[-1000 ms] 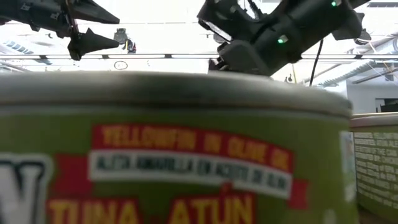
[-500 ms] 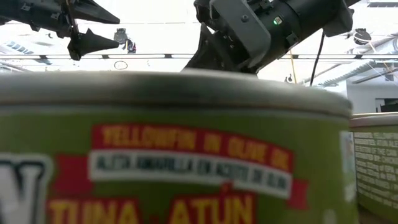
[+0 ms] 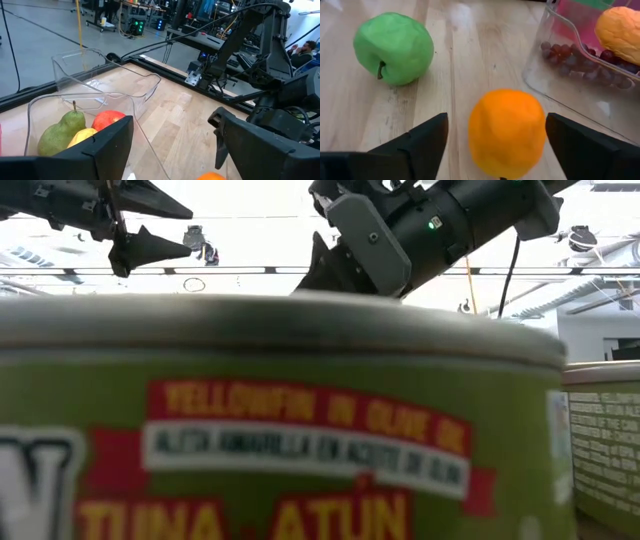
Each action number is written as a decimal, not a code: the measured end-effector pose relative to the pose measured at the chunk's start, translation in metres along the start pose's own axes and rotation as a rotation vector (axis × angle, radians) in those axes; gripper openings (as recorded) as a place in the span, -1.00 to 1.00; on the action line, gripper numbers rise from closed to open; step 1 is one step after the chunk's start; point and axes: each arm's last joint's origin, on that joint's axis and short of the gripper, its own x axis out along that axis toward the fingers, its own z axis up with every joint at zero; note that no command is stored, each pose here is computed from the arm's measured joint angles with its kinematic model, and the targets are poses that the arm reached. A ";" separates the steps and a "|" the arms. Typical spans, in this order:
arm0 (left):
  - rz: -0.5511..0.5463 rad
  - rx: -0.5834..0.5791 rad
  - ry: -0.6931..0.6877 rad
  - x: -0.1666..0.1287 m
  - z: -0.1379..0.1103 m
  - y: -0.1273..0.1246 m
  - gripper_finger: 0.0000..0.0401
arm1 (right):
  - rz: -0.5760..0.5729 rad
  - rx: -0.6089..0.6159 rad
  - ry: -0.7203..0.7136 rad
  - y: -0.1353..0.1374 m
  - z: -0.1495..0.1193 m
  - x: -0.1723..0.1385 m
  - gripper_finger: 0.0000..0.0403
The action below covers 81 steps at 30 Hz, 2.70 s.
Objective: Pick & Place Food Item
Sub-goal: Put the orange into the left transparent bin
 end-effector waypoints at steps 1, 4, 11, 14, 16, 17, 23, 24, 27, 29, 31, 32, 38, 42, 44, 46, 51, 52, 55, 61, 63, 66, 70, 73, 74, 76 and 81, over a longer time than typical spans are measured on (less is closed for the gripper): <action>0.000 0.000 0.000 0.000 0.000 0.000 0.52 | -0.002 -0.001 -0.001 -0.001 0.000 0.000 0.65; 0.000 0.000 0.000 0.000 0.000 0.000 0.54 | -0.011 -0.009 0.003 -0.004 -0.001 0.004 0.81; 0.004 0.004 0.007 0.004 -0.003 -0.002 0.62 | -0.045 0.043 0.008 -0.014 -0.010 0.021 0.97; 0.006 0.008 0.011 0.007 -0.005 -0.003 0.64 | -0.036 0.091 0.037 -0.021 -0.012 0.025 0.94; -0.001 -0.004 -0.005 0.009 -0.004 -0.005 0.63 | -0.006 0.114 0.070 -0.025 -0.014 0.027 0.88; -0.001 -0.003 -0.005 0.010 -0.004 -0.005 0.62 | 0.015 0.122 0.087 -0.027 -0.015 0.028 0.84; 0.002 -0.001 0.000 0.013 -0.006 -0.007 0.55 | 0.126 0.163 0.118 -0.032 -0.014 0.031 0.51; 0.002 -0.006 0.000 0.014 -0.007 -0.007 0.55 | 0.133 0.163 0.120 -0.032 -0.014 0.031 0.45; 0.005 -0.020 0.008 0.017 -0.009 -0.008 0.53 | 0.140 0.147 0.117 -0.033 -0.012 0.030 0.28; 0.011 -0.016 0.022 0.020 -0.012 -0.009 0.53 | 0.146 0.120 0.119 -0.033 -0.009 0.025 0.25; 0.013 -0.018 0.034 0.023 -0.015 -0.010 0.54 | 0.150 0.099 0.115 -0.034 -0.001 0.017 0.25; 0.008 -0.022 0.045 0.025 -0.018 -0.010 0.55 | 0.151 0.092 0.115 -0.035 0.004 0.012 0.25; -0.163 0.073 -0.012 0.038 -0.018 -0.024 0.59 | 0.102 0.029 0.132 -0.045 0.023 -0.027 0.28; -0.275 0.158 -0.096 0.047 -0.019 -0.034 0.58 | -0.005 0.013 0.072 -0.053 0.012 -0.058 0.26; -0.304 0.155 -0.078 0.054 -0.026 -0.036 0.56 | -0.012 0.034 -0.032 -0.056 0.009 -0.072 0.26; -0.305 0.146 -0.066 0.060 -0.034 -0.037 0.54 | 0.023 0.055 -0.165 -0.057 0.007 -0.085 0.26; -0.313 0.148 -0.053 0.078 -0.049 -0.043 0.53 | 0.057 0.038 -0.355 -0.060 -0.009 -0.101 0.27; -0.319 0.162 -0.048 0.082 -0.049 -0.046 0.52 | 0.057 0.033 -0.371 -0.060 -0.010 -0.102 0.27; -0.346 0.213 -0.044 0.101 -0.045 -0.061 0.52 | 0.057 0.020 -0.396 -0.060 -0.009 -0.104 0.27; -0.323 0.389 0.057 0.142 -0.041 -0.091 0.57 | 0.061 -0.007 -0.395 -0.059 -0.010 -0.104 0.27; -0.295 0.403 0.070 0.153 -0.041 -0.098 0.62 | 0.067 -0.024 -0.389 -0.057 -0.011 -0.105 0.27; -0.249 0.432 0.081 0.165 -0.043 -0.104 0.70 | 0.088 -0.034 -0.390 -0.055 -0.012 -0.106 0.27; -0.240 0.432 0.077 0.173 -0.042 -0.105 0.77 | 0.088 -0.033 -0.396 -0.055 -0.011 -0.106 0.27; -0.285 0.421 0.086 0.175 -0.041 -0.104 0.79 | 0.093 -0.034 -0.399 -0.055 -0.011 -0.106 0.27; -0.295 0.417 0.088 0.175 -0.041 -0.104 0.79 | 0.095 -0.034 -0.401 -0.054 -0.010 -0.106 0.27; -0.328 0.397 0.098 0.176 -0.041 -0.103 0.71 | 0.096 -0.030 -0.404 -0.054 -0.010 -0.106 0.27; -0.345 0.381 0.113 0.177 -0.041 -0.102 0.39 | 0.099 -0.010 -0.404 -0.054 -0.010 -0.106 0.30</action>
